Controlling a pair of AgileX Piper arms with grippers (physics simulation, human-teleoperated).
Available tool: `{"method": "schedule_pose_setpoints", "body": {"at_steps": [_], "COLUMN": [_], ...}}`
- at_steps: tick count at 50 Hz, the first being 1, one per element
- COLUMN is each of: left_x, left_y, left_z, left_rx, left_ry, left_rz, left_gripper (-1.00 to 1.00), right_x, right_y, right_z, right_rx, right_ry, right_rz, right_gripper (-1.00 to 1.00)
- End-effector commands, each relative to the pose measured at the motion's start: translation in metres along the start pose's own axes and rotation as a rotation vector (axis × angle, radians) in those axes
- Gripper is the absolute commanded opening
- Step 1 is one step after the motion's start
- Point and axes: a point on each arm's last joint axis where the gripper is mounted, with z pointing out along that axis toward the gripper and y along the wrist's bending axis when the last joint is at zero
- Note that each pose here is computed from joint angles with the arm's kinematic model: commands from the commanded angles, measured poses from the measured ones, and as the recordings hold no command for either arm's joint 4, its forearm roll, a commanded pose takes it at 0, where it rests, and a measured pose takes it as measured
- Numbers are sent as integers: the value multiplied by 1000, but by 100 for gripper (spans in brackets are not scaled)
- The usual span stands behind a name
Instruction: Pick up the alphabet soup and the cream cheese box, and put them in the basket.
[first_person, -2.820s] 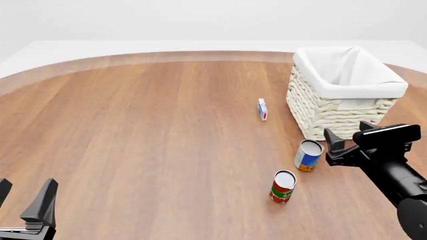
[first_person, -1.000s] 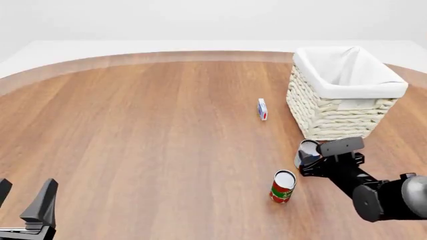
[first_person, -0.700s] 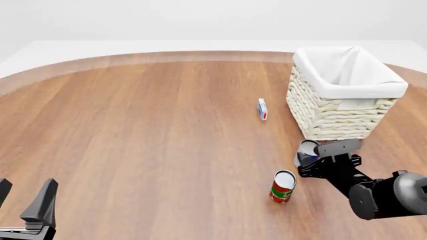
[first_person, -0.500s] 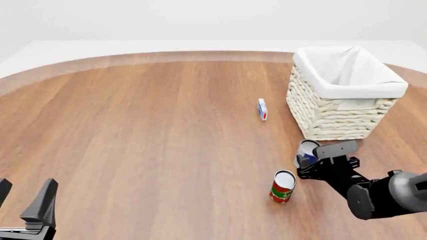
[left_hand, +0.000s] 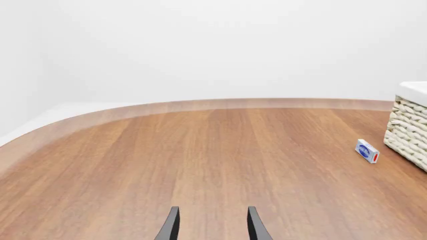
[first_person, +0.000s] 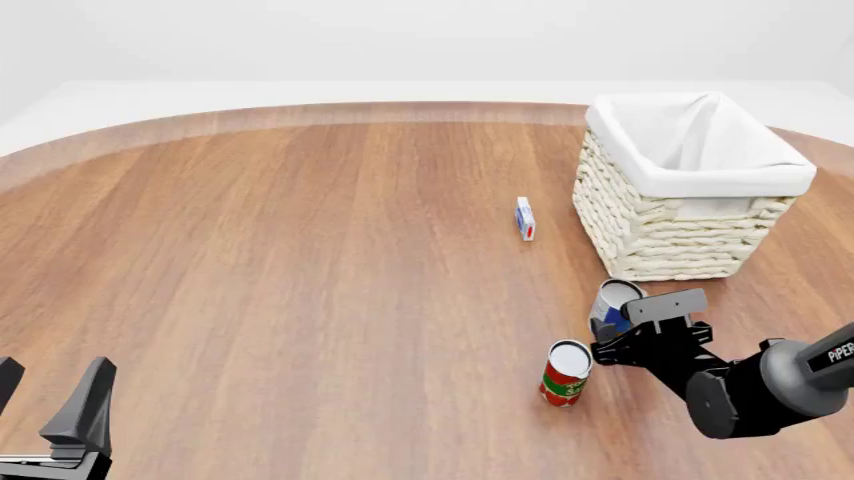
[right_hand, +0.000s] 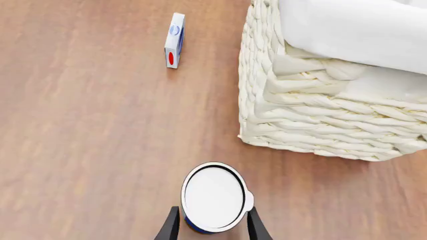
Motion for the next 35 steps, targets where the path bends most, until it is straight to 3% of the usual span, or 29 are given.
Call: {"method": "schedule_pose_setpoints", "body": {"at_steps": [1, 4, 5, 35], "left_x": [0, 0, 0, 0], "left_y": [0, 0, 0, 0], "left_z": [0, 0, 0, 0], "left_rx": [0, 0, 0, 0], "left_ry": [0, 0, 0, 0], "left_rz": [0, 0, 0, 0], "left_gripper": [100, 100, 100, 100], "right_x": [4, 4, 4, -8], "right_y": [-3, -4, -4, -10], "right_z": [5, 5, 5, -18], "right_rx": [10, 12, 11, 37], "right_ry": [10, 9, 9, -45], "right_rz": [3, -1, -1, 9], "right_gripper": [100, 100, -100, -100]}}
